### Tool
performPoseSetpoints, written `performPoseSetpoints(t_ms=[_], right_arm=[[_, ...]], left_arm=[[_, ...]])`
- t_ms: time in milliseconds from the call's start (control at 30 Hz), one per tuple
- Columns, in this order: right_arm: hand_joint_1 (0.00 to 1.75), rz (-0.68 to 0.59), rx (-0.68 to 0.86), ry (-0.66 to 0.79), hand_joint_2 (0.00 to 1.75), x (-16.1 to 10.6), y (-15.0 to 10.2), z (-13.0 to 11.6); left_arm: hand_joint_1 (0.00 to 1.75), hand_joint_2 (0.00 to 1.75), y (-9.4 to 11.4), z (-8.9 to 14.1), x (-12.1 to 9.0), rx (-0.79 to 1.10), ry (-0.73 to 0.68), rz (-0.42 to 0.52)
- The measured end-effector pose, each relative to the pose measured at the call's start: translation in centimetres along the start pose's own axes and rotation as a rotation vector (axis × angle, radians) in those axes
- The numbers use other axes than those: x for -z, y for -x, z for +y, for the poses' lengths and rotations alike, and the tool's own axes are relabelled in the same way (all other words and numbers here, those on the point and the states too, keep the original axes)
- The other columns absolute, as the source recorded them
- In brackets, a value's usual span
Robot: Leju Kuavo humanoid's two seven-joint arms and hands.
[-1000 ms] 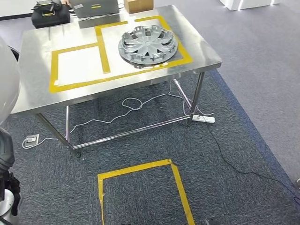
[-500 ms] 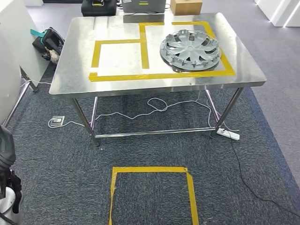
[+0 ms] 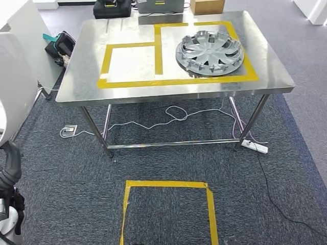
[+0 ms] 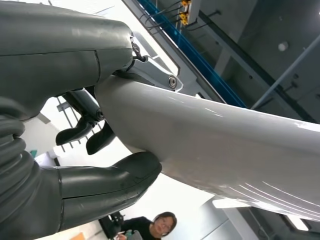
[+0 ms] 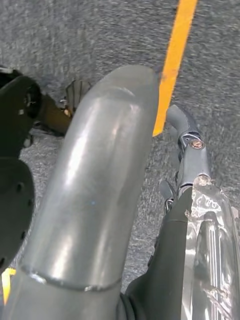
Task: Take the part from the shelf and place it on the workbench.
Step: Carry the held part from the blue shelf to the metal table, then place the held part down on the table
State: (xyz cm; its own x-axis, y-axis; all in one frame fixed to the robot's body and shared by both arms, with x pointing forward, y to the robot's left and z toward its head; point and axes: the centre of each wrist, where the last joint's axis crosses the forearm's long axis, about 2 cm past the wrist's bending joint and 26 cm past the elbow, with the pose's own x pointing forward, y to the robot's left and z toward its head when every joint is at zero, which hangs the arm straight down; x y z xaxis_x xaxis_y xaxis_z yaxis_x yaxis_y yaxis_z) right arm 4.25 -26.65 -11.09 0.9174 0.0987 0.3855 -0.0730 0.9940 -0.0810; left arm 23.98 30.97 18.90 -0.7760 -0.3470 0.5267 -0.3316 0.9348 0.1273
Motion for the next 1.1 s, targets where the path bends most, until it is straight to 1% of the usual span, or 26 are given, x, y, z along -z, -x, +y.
performPoseSetpoints(t_ms=[300, 467, 1100], right_arm=[[0.00, 0.003, -0.001, -0.001, 0.00, 0.01, -0.07, 0.09], [0.00, 0.027, 0.003, 0.001, 0.00, -0.06, 0.13, 0.14], [0.00, 0.032, 0.019, 0.009, 0.00, -0.09, 0.24, 0.12]], left_arm=[[1.75, 1.75, 0.03, 0.03, -0.28, -0.010, 0.023, 0.009], [1.75, 1.75, 0.01, 0.04, -0.53, -0.005, 0.031, 0.013], [1.75, 1.75, 0.01, 0.01, -0.52, -0.007, 0.036, 0.012]])
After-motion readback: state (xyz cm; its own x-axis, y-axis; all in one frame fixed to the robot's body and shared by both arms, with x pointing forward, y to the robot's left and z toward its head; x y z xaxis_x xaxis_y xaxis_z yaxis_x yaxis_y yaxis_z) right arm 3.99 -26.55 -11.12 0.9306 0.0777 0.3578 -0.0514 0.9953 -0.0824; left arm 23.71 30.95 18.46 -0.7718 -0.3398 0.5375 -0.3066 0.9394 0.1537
